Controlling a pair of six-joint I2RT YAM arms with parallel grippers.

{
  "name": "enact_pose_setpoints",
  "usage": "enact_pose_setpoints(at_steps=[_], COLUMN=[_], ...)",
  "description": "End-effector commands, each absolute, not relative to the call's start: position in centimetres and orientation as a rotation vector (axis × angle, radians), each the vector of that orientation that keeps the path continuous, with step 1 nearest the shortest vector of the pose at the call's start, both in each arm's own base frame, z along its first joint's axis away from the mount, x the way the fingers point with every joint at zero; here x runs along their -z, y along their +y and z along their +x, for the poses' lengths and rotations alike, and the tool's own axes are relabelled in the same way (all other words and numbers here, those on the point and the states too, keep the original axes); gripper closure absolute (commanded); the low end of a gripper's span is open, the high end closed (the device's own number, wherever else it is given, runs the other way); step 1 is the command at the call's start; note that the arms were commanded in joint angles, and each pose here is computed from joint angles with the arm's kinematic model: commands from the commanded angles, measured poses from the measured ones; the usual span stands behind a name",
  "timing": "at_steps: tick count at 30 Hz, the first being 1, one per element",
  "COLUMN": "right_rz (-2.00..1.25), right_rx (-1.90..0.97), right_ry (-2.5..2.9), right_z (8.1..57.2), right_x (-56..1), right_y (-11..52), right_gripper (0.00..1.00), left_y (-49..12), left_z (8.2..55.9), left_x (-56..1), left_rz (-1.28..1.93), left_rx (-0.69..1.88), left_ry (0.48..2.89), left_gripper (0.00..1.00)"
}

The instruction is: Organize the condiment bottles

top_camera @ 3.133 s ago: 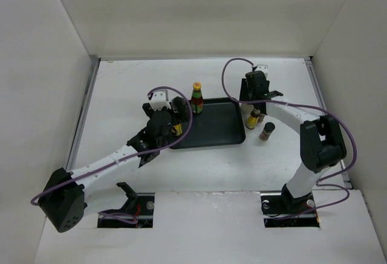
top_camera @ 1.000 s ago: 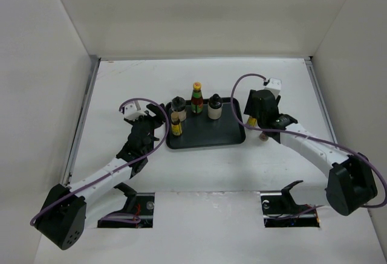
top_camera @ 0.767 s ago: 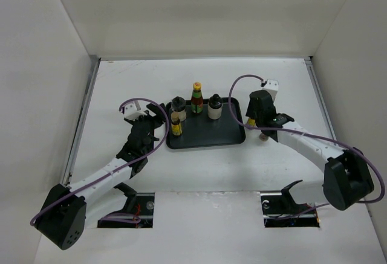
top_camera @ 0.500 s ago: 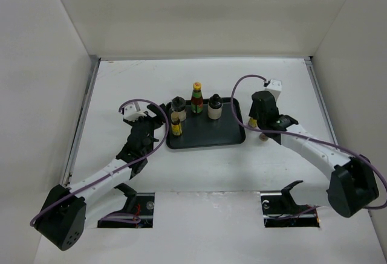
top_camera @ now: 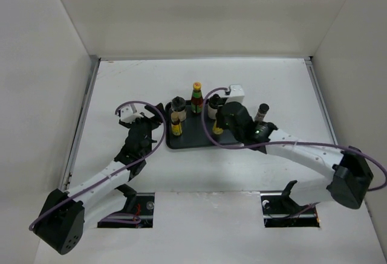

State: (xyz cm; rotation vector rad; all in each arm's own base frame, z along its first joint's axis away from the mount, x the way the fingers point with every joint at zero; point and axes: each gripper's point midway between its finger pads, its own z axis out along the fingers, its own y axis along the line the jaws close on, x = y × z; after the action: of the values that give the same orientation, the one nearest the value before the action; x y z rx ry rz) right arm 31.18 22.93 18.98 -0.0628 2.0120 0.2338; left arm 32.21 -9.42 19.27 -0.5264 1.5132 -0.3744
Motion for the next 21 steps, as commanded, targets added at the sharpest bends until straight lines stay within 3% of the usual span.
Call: enact_pose_setpoints(at_steps=[1,8,16,18,21], right_rz=[-0.076,-0.182,-0.241,-0.246,-0.249], right_rx=[-0.487,-0.460,-0.374,-0.370,-0.374], right_ry=[1.826,1.879,1.935,1.941,1.937], right_z=[31.9,33.1,33.5,33.5,33.3], right_x=[-25.5,-21.9,-17.7,-17.4,-17.8], right_y=[29.7,35.1,36.8,36.9,36.8], right_gripper=[0.70,0.69,0.66,0.59,0.32], left_y=[-8.1,-7.4,-7.3,-7.3,-7.3], left_z=[31.9,31.9,32.0,32.0,32.0], left_x=[-20.2,-19.7,-19.5,-19.5,-19.5], left_rz=[-0.591,-0.621,-0.627,-0.628,-0.627], left_rx=[0.386,0.378,0.384,0.385,0.385], left_ry=[1.443,1.448,1.452,1.449,1.450], left_gripper=[0.02,0.02,0.02,0.02,0.02])
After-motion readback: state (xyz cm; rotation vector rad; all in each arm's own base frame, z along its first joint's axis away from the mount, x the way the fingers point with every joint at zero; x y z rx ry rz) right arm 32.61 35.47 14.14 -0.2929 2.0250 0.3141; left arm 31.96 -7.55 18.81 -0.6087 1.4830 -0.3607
